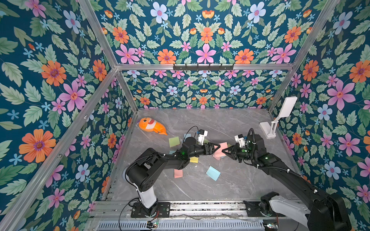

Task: Tear off pages from different memo pads
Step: Pick up the memo pad from the center of the board.

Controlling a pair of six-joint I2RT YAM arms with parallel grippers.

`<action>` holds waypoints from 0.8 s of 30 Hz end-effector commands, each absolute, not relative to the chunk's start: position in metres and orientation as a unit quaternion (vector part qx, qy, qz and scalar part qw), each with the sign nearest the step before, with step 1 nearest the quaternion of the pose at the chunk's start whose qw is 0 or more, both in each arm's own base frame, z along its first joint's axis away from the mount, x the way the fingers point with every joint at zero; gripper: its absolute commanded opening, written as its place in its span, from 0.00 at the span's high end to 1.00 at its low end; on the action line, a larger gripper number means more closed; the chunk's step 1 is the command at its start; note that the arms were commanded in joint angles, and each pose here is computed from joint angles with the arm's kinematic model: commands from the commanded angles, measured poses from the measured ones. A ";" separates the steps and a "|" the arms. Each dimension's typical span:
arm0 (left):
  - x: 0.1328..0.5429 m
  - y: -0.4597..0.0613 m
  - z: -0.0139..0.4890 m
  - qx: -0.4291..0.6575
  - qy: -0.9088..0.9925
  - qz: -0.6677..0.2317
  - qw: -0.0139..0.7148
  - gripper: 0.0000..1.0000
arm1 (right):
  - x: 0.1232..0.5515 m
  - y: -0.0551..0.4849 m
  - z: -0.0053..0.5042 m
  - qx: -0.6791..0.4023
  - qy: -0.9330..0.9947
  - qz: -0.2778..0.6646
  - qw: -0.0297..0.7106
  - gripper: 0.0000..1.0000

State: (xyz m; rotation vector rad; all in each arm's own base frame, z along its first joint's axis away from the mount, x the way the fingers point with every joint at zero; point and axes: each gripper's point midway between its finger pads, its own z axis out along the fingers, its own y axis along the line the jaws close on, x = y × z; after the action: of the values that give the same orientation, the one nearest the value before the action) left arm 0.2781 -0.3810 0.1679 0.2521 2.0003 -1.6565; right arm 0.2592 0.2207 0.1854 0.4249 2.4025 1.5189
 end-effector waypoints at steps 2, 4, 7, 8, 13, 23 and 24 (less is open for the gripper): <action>0.281 -0.369 0.197 0.088 0.704 -0.644 0.286 0.46 | 0.265 0.236 0.202 0.129 0.808 0.559 0.134 0.94; 0.283 -0.365 0.200 0.088 0.704 -0.642 0.292 0.56 | 0.266 0.239 0.203 0.127 0.807 0.562 0.132 0.94; 0.283 -0.366 0.204 0.093 0.702 -0.644 0.289 0.73 | 0.266 0.245 0.206 0.119 0.804 0.568 0.130 0.94; 0.283 -0.368 0.203 0.093 0.702 -0.646 0.284 0.79 | 0.266 0.246 0.206 0.119 0.804 0.568 0.128 0.93; 0.287 -0.368 0.200 0.081 0.707 -0.648 0.272 1.00 | 0.265 0.249 0.205 0.110 0.805 0.570 0.123 0.84; 0.315 -0.332 0.140 0.023 0.817 -0.520 0.248 1.00 | 0.266 0.234 0.172 0.067 0.870 0.464 0.151 0.63; 0.315 -0.329 0.138 0.020 0.819 -0.518 0.247 1.00 | 0.267 0.232 0.167 0.059 0.880 0.445 0.153 0.61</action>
State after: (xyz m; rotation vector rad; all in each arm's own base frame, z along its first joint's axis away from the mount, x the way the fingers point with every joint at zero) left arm 0.3171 -0.3408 0.1659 0.0756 2.1092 -1.5185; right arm 0.2698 0.2417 0.1887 0.2529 2.4369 1.4643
